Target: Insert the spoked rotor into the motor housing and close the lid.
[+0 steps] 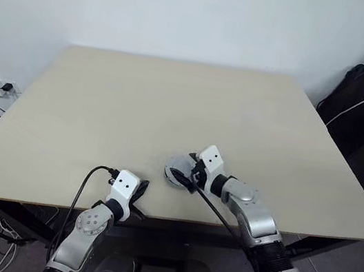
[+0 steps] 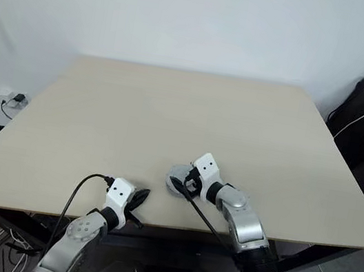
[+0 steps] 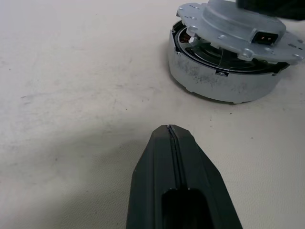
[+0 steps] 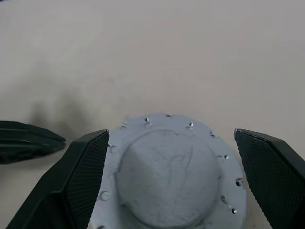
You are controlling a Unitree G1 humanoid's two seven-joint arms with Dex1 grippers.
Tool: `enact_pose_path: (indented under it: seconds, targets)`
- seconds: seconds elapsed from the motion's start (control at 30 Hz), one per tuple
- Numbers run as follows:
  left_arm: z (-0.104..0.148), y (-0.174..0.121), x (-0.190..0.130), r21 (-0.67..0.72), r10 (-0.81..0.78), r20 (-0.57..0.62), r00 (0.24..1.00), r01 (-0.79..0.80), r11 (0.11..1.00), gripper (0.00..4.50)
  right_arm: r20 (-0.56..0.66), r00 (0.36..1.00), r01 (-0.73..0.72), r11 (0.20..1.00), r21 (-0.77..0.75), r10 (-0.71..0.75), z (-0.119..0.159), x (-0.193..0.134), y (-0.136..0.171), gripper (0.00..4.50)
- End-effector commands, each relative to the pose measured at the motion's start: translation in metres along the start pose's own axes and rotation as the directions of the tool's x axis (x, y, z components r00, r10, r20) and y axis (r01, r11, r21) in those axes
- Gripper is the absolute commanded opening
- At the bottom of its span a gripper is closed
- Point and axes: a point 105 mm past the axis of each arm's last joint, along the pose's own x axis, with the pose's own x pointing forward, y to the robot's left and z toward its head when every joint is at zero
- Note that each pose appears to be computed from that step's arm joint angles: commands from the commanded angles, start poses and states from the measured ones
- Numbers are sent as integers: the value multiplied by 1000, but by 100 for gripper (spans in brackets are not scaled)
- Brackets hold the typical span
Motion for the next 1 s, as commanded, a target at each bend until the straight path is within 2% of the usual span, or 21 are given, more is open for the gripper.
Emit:
enact_pose_path:
  seconds: [0.03,0.4,0.57,1.0]
  targets:
    - [21,0,1,31,-5,76,997,3,1000,0,38,999,-8,1000,-30,9,13,4,-5,448]
    - [21,0,0,23,9,79,997,-11,1000,0,-61,997,-46,999,-13,45,-16,4,-1,448]
    - [20,0,0,21,9,76,997,-11,1000,0,-37,999,-35,999,-3,35,-14,3,-1,329]
    - [19,1,1,19,6,71,997,-7,1000,0,-8,1000,5,999,-39,-5,-9,10,0,329]
